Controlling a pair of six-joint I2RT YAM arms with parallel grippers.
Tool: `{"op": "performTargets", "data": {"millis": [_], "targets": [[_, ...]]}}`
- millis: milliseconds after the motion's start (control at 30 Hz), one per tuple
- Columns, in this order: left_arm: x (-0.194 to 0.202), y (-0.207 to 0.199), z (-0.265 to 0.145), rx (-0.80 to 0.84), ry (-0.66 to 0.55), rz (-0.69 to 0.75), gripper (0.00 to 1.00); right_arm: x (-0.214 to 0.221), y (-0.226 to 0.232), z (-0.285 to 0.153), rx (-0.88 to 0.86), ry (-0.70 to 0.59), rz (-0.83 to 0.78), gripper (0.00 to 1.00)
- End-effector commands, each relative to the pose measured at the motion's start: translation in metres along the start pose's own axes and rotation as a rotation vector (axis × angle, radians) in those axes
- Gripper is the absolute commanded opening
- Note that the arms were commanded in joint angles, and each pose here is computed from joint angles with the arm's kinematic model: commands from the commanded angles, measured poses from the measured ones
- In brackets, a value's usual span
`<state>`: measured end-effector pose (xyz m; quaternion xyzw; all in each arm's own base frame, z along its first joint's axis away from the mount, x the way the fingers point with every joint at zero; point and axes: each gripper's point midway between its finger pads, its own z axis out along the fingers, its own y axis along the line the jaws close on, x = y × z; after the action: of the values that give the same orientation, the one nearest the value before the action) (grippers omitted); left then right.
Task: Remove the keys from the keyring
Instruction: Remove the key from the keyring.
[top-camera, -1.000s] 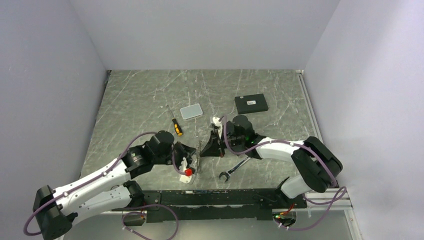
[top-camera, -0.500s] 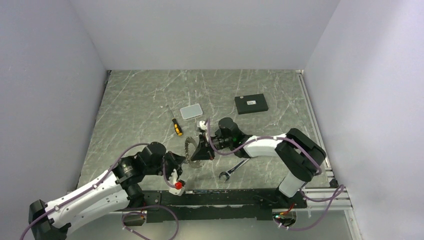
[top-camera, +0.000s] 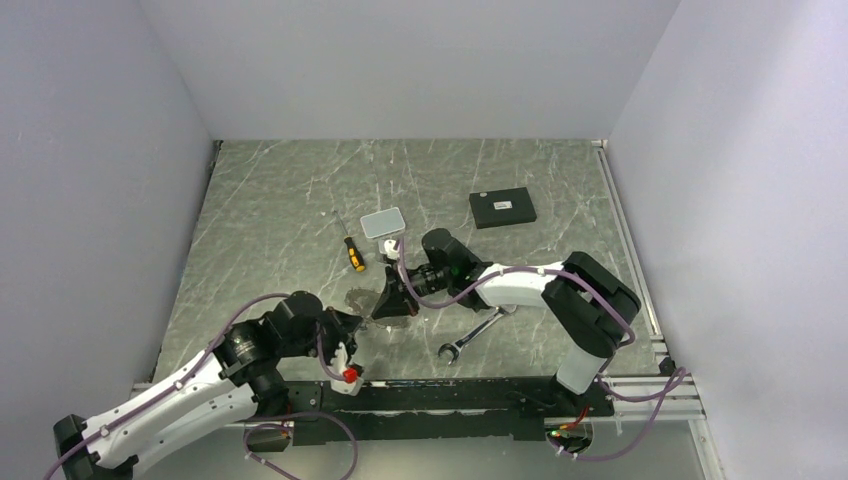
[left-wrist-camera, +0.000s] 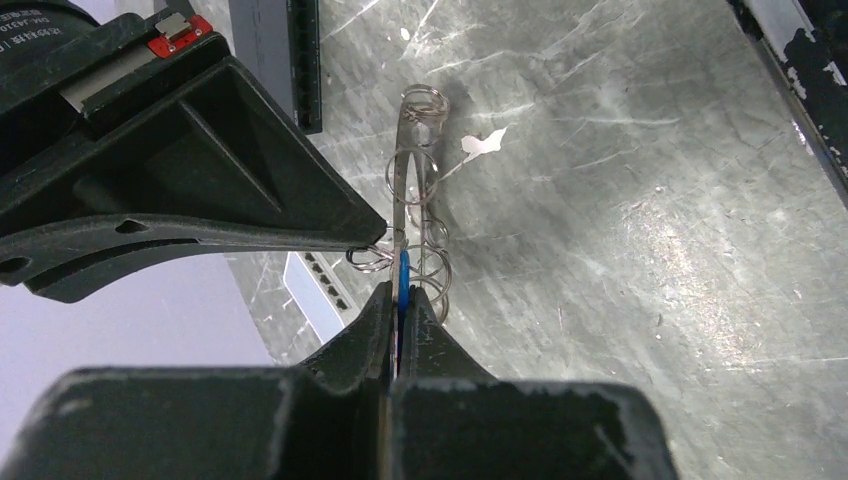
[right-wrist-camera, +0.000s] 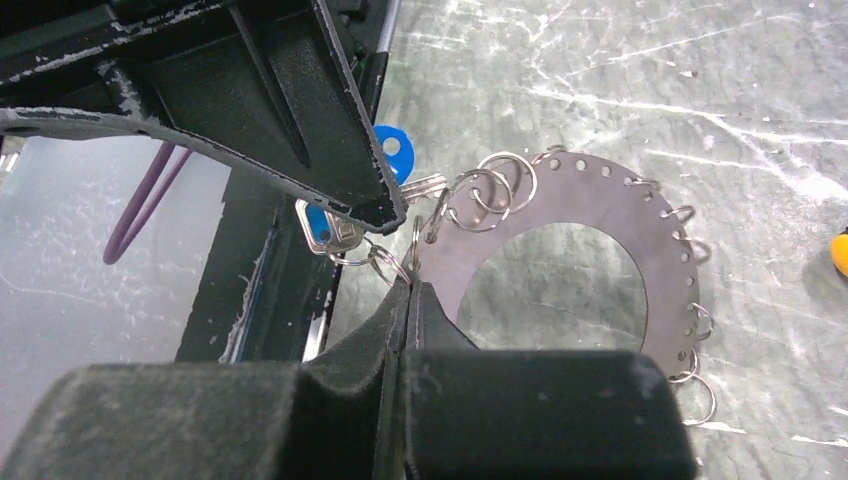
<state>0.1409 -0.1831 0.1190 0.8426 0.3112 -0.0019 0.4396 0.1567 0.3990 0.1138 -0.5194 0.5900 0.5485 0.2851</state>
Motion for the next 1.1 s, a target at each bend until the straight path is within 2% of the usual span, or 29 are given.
{"op": "performTargets", "data": {"millis": [0,200,767,900,1067], "targets": [[-0.012,0.004,-0.003,0.019,-0.051,-0.043,0.00,-0.005,-0.017,-0.005,0.043,0.024,-0.092,0.00],[-0.013,0.006,-0.001,0.005,-0.059,-0.007,0.00,0.011,-0.007,-0.003,-0.004,0.084,-0.148,0.01],[-0.019,0.019,-0.006,-0.014,-0.082,0.081,0.00,0.000,0.005,-0.007,-0.077,0.146,-0.305,0.24],[-0.023,0.018,-0.008,-0.012,-0.096,0.087,0.00,-0.009,0.015,-0.005,-0.130,0.139,-0.330,0.32],[-0.027,0.013,-0.011,-0.002,-0.121,0.124,0.00,-0.012,0.026,-0.002,-0.224,0.145,-0.372,0.36]]}}
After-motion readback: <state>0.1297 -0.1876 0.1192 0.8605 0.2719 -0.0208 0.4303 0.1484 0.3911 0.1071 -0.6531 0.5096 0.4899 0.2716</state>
